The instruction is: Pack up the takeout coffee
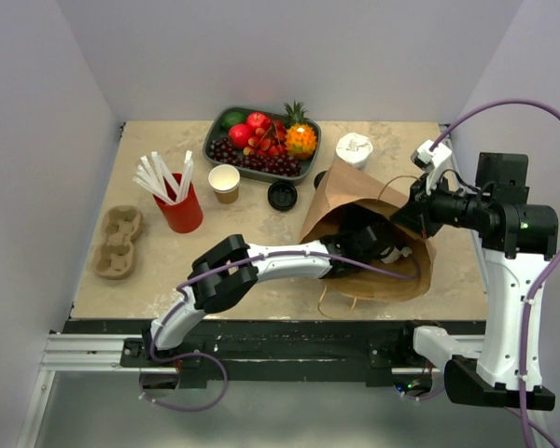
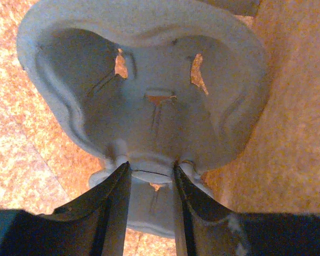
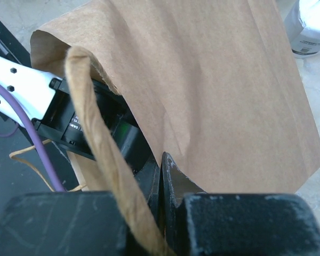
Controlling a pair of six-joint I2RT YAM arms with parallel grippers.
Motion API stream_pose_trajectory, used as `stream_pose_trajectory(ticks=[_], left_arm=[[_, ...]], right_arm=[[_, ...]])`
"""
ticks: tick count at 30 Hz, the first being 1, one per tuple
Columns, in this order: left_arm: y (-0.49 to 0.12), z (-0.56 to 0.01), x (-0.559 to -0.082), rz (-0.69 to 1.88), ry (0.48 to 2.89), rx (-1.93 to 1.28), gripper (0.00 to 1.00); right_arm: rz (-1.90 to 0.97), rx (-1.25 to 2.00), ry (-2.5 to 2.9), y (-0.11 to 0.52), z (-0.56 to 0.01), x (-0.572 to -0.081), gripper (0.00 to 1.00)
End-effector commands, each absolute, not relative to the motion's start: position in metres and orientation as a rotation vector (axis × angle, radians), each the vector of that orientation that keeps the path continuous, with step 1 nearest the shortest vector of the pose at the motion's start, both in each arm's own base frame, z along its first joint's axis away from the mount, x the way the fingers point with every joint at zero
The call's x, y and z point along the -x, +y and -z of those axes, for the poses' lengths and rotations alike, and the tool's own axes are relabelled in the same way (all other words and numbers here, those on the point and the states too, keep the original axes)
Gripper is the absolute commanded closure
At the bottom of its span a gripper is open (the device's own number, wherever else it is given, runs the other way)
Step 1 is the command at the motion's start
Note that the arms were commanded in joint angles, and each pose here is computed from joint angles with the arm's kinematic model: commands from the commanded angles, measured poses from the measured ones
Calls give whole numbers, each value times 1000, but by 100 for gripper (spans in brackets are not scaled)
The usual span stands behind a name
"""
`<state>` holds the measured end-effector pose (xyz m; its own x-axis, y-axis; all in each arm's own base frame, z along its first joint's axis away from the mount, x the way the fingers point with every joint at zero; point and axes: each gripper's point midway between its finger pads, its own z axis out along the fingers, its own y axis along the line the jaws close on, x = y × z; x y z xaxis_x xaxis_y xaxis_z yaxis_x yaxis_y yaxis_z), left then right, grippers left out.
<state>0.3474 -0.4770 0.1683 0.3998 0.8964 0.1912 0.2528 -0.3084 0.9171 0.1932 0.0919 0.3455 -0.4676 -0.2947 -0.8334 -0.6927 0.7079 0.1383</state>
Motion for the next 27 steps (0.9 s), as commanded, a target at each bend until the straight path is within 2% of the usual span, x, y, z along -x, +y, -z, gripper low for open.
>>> stream_pose_trajectory(ticks=[1, 5, 10, 12, 13, 14, 20, 25, 27], left_arm=[[-479, -166, -344, -851, 1077, -1784, 100], [-488, -186, -333, -727, 1089, -1758, 100], [-491, -174, -325, -667, 1085, -1806, 98], [-491, -168, -323, -662, 1095, -1826, 91], [-491, -167, -323, -652, 1103, -1826, 79], [-491, -167, -322, -648, 1103, -1830, 74], [-492, -177, -314, -564, 1121, -1835, 47], [-491, -178, -304, -480, 1142, -1874, 30], [-489, -178, -302, -471, 1148, -1885, 29]], right_arm=[[-650, 700, 2059, 98, -359, -184, 100], [-628, 687, 2083, 95, -356, -188, 100], [-633, 688, 2095, 94, -354, -194, 100], [-629, 688, 2097, 93, -354, -196, 100], [-626, 685, 2098, 93, -355, -197, 100], [-617, 684, 2103, 92, -354, -198, 100], [-624, 671, 2133, 90, -348, -202, 100], [-623, 677, 2149, 88, -345, -211, 100], [-618, 676, 2150, 87, -345, -215, 100]])
